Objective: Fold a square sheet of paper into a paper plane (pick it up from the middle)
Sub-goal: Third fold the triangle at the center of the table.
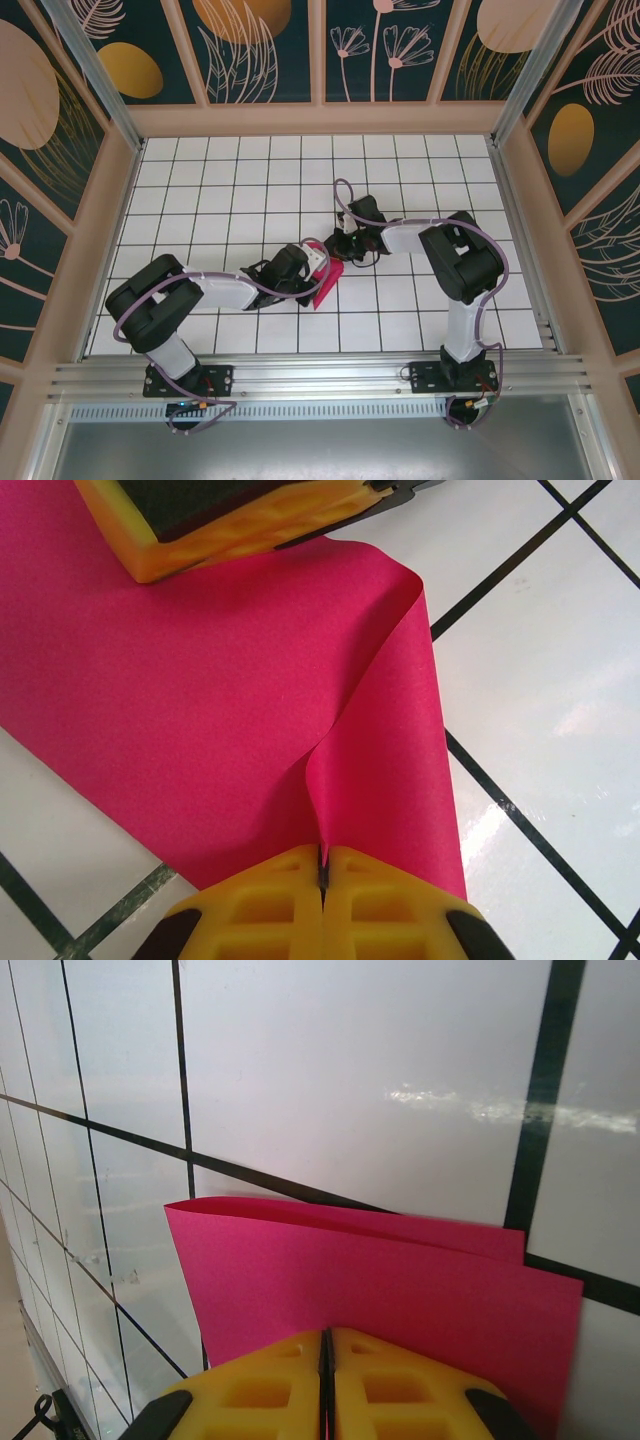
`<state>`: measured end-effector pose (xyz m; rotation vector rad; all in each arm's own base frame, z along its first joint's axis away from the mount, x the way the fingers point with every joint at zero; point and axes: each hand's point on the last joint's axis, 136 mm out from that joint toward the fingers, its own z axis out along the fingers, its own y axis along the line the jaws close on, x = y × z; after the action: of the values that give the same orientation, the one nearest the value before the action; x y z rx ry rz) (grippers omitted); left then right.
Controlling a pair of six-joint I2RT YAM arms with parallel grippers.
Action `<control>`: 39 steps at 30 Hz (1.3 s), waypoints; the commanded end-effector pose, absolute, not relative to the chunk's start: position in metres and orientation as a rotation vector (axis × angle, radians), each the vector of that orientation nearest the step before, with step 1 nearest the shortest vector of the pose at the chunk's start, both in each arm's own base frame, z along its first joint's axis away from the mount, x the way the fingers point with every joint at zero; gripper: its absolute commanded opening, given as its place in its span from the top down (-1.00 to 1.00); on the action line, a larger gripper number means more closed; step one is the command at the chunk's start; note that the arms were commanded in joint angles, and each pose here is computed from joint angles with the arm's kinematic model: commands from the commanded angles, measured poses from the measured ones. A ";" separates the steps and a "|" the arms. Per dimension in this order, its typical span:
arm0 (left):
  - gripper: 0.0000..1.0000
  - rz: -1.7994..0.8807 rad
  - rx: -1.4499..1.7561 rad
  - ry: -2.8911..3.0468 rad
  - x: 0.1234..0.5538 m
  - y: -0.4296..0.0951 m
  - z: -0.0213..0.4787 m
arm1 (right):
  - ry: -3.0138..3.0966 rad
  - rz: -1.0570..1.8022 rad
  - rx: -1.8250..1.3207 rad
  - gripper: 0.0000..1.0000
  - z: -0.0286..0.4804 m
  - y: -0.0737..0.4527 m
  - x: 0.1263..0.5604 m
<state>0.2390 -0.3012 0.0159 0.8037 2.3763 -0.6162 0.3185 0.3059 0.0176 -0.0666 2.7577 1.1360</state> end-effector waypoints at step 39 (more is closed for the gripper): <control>1.00 -0.615 0.695 2.362 0.248 -0.297 0.026 | 2.873 1.011 -0.017 0.74 -0.012 0.291 0.301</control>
<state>0.2428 -0.2998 0.0184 0.7452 2.3864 -0.6114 0.3187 0.3057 0.0175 -0.0652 2.7575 1.1324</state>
